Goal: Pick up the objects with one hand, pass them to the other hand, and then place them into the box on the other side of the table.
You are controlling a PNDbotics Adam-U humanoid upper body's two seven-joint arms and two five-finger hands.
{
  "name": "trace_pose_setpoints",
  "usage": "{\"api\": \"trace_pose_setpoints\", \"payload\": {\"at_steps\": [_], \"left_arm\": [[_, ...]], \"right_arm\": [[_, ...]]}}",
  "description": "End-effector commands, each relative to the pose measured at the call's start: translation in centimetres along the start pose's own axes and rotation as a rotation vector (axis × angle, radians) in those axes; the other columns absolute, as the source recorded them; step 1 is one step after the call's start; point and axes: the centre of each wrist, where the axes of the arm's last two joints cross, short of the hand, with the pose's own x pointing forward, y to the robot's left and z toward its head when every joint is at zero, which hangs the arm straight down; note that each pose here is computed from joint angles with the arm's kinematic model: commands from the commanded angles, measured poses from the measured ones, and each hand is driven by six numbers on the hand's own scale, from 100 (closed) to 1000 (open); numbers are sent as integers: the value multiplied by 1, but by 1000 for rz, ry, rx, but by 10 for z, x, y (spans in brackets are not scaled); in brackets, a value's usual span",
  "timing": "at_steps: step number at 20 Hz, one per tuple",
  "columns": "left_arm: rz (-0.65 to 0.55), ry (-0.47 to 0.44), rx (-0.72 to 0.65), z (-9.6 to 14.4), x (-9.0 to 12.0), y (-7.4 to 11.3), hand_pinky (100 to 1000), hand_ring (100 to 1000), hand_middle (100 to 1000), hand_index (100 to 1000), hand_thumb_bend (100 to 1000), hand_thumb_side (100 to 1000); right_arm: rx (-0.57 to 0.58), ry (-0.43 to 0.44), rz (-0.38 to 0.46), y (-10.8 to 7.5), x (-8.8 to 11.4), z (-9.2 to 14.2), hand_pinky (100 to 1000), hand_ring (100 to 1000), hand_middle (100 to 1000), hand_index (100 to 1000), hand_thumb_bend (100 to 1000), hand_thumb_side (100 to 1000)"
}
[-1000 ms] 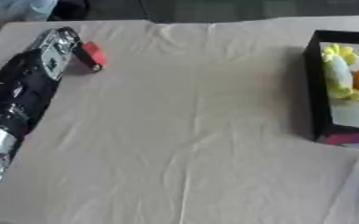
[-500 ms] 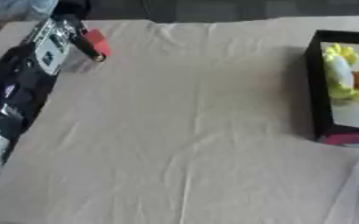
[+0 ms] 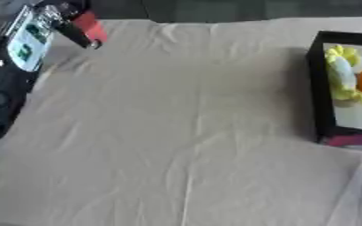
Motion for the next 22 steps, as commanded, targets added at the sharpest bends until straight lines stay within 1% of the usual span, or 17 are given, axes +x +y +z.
{"api": "trace_pose_setpoints", "payload": {"at_steps": [1, 3, 4, 5, 6, 7, 8, 9, 12, 16, 19, 20, 22], "left_arm": [[1, -102, 61, 24, 10, 19, 891, 799, 647, 538, 229, 158], [7, -155, 78, 35, 13, 14, 874, 789, 641, 535, 219, 148], [7, -182, 87, 40, 14, 12, 865, 786, 637, 534, 245, 121], [9, -207, 94, 44, 15, 9, 857, 781, 632, 533, 204, 143], [14, -231, 97, 47, 16, 6, 853, 777, 626, 533, 197, 140], [21, -252, 99, 50, 16, 3, 852, 777, 626, 533, 231, 109], [24, -271, 101, 53, 15, 0, 851, 776, 625, 533, 196, 137], [27, -287, 99, 55, 15, -3, 849, 774, 622, 535, 191, 140], [39, -328, 99, 62, 14, -11, 839, 765, 613, 530, 188, 125], [51, -377, 103, 71, 9, -23, 816, 751, 602, 528, 174, 134], [80, -431, 121, 77, 6, -32, 800, 738, 588, 522, 160, 130], [87, -452, 131, 79, 6, -35, 793, 730, 580, 518, 156, 109], [96, -507, 154, 83, 8, -44, 790, 726, 576, 518, 154, 108]], "right_arm": [[-24, -48, 11, -11, 16, 0, 957, 856, 815, 895, 252, 674], [-22, -53, 8, -10, 18, 0, 957, 857, 816, 895, 252, 674], [-21, -58, 8, -10, 19, 0, 957, 857, 816, 896, 252, 674], [-19, -62, 7, -10, 20, 0, 957, 857, 816, 896, 252, 674], [-17, -66, 6, -9, 22, 0, 957, 857, 816, 896, 252, 673], [-15, -70, 5, -9, 23, 0, 957, 857, 816, 896, 266, 672], [-13, -75, 4, -8, 25, 0, 957, 857, 816, 896, 253, 672], [-11, -78, 3, -7, 26, -1, 957, 857, 816, 896, 253, 672], [-9, -84, 0, -6, 28, -1, 957, 858, 817, 897, 253, 672], [-10, -89, -1, -6, 30, -1, 959, 858, 817, 897, 254, 671], [-12, -94, -2, -6, 31, -1, 960, 858, 817, 897, 255, 670], [-12, -97, -2, -6, 32, -1, 961, 859, 817, 897, 259, 668], [-9, -120, 9, -4, 37, 1, 960, 863, 820, 899, 267, 659]]}}
